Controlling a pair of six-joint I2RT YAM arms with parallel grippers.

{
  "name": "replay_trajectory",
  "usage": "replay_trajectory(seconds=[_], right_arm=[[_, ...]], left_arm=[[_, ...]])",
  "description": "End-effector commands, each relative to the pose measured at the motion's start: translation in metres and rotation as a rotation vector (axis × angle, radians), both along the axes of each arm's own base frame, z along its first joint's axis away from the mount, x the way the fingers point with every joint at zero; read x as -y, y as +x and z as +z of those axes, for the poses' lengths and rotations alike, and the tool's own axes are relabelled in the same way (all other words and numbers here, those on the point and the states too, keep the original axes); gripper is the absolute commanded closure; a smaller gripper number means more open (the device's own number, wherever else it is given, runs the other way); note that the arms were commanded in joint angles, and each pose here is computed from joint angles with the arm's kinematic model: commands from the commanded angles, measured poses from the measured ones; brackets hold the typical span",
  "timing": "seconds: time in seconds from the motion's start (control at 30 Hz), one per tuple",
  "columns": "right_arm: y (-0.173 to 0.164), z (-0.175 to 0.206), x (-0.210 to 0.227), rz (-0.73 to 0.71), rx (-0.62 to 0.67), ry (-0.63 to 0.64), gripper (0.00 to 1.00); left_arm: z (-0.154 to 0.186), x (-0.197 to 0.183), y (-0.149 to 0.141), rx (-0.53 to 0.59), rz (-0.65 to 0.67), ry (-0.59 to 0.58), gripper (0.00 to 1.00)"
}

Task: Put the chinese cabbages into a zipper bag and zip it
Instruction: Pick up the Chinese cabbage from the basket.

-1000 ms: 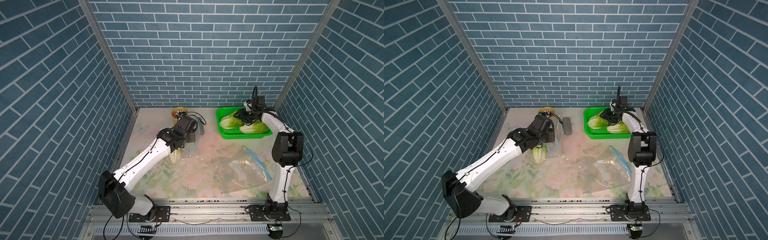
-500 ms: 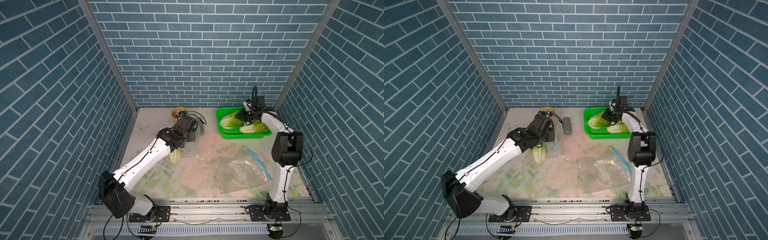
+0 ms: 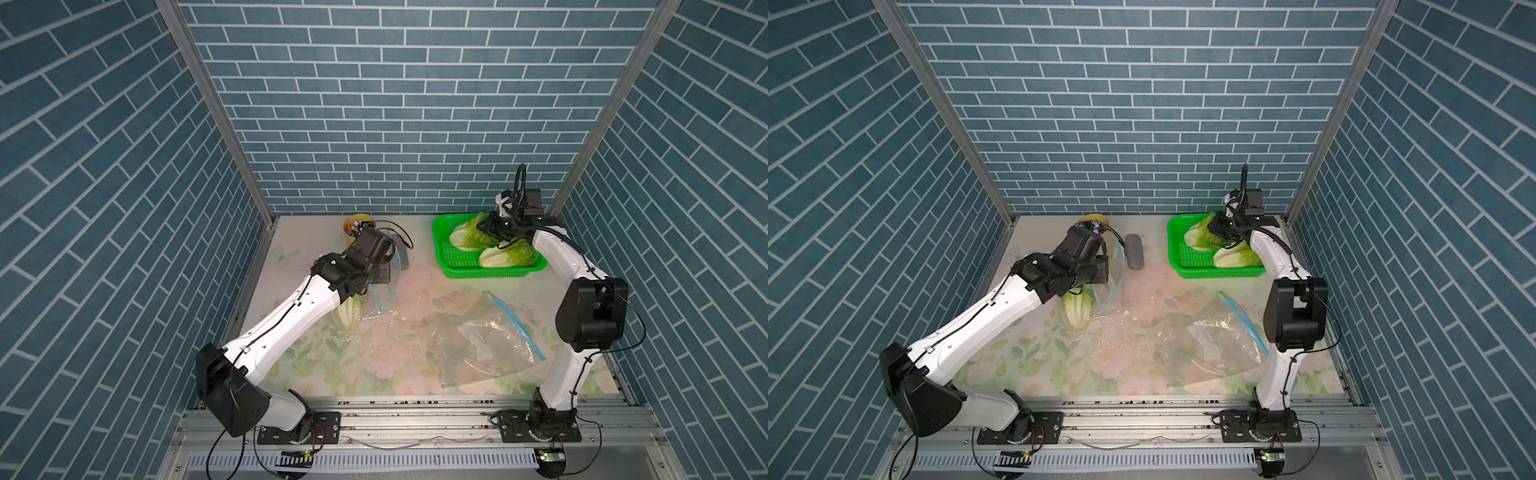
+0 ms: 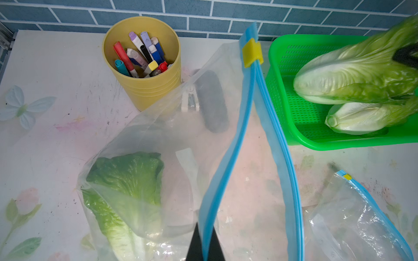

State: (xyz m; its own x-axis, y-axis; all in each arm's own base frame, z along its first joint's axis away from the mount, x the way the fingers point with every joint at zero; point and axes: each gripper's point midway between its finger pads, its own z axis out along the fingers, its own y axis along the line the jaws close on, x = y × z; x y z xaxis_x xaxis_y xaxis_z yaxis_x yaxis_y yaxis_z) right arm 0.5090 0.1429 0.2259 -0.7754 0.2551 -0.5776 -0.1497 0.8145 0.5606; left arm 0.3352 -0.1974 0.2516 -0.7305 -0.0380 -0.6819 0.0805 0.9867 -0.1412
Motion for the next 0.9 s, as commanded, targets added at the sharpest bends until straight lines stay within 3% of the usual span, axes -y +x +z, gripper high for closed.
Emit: replay_trajectory(seconds=[0.0,0.43,0.87], right_arm=[[-0.010,0.044,-0.004,-0.030,0.107,0.009,1.00],[-0.097,0.104,-0.032,0.033,0.214,0.024,1.00],[-0.201,0.152,-0.078,0.282,0.294,0.146,1.00]], left_arm=[[0.002,0.001,-0.005,-0.006,-0.025,0.014,1.00],[-0.006,0.014,-0.001,-0.016,-0.076,-0.004,1.00],[-0.008,0.025,0.005,-0.022,-0.070,-0.059,1.00]])
